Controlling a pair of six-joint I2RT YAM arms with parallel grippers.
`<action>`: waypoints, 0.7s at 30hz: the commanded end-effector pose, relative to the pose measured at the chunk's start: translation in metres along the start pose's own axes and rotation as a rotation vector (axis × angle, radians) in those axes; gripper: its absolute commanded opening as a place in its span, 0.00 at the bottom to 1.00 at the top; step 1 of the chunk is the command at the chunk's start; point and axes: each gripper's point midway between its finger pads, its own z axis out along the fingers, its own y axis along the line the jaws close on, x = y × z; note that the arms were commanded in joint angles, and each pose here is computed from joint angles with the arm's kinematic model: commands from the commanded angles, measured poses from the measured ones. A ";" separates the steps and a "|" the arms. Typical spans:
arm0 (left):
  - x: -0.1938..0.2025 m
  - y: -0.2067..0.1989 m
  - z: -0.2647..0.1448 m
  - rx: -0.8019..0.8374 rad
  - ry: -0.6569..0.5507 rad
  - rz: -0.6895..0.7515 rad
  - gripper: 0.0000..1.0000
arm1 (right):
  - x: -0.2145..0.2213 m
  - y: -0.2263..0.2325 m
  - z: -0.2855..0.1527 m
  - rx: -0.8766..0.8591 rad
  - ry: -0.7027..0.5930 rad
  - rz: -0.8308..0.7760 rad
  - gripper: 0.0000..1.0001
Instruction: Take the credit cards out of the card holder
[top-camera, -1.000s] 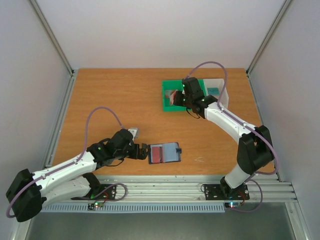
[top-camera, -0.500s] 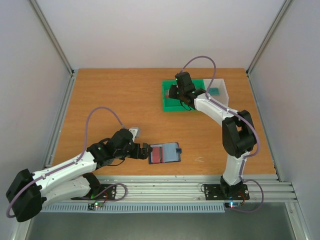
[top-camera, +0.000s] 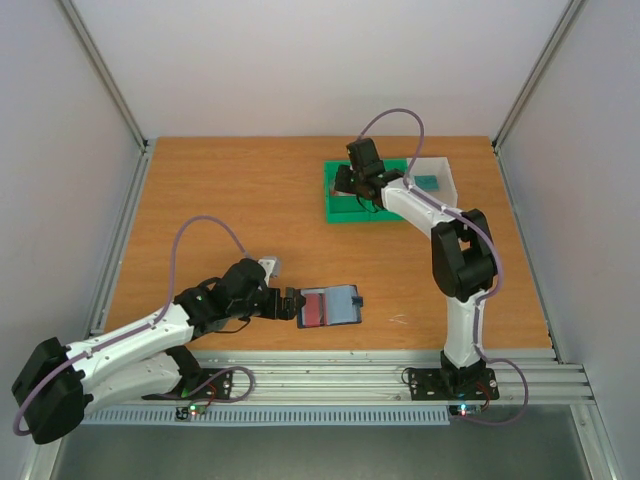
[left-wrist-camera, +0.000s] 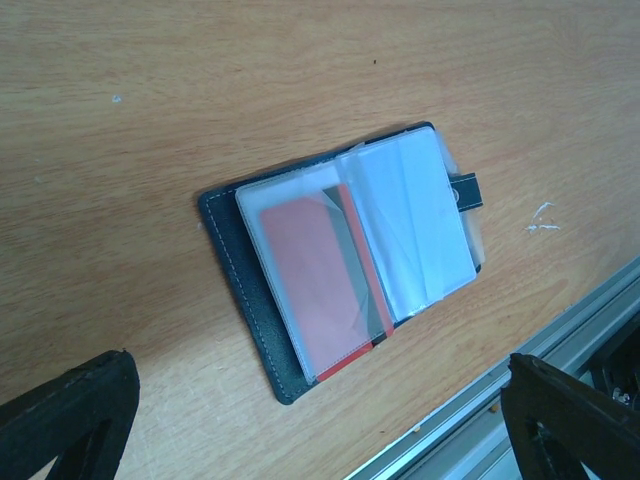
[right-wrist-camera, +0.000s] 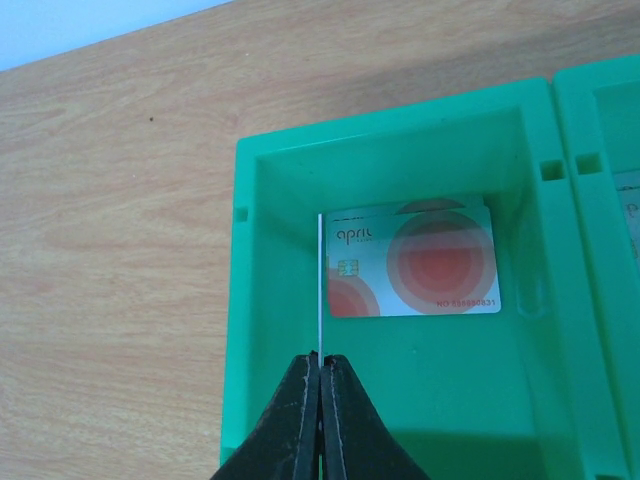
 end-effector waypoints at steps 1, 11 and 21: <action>-0.008 -0.008 0.001 0.040 -0.032 -0.007 0.99 | -0.003 0.002 0.011 -0.015 0.012 0.021 0.01; -0.013 -0.011 -0.002 0.024 -0.032 0.001 0.99 | -0.003 0.001 0.036 -0.047 0.056 0.046 0.01; -0.010 -0.008 0.000 0.020 -0.023 -0.006 0.99 | 0.003 -0.004 0.055 -0.034 0.098 0.056 0.04</action>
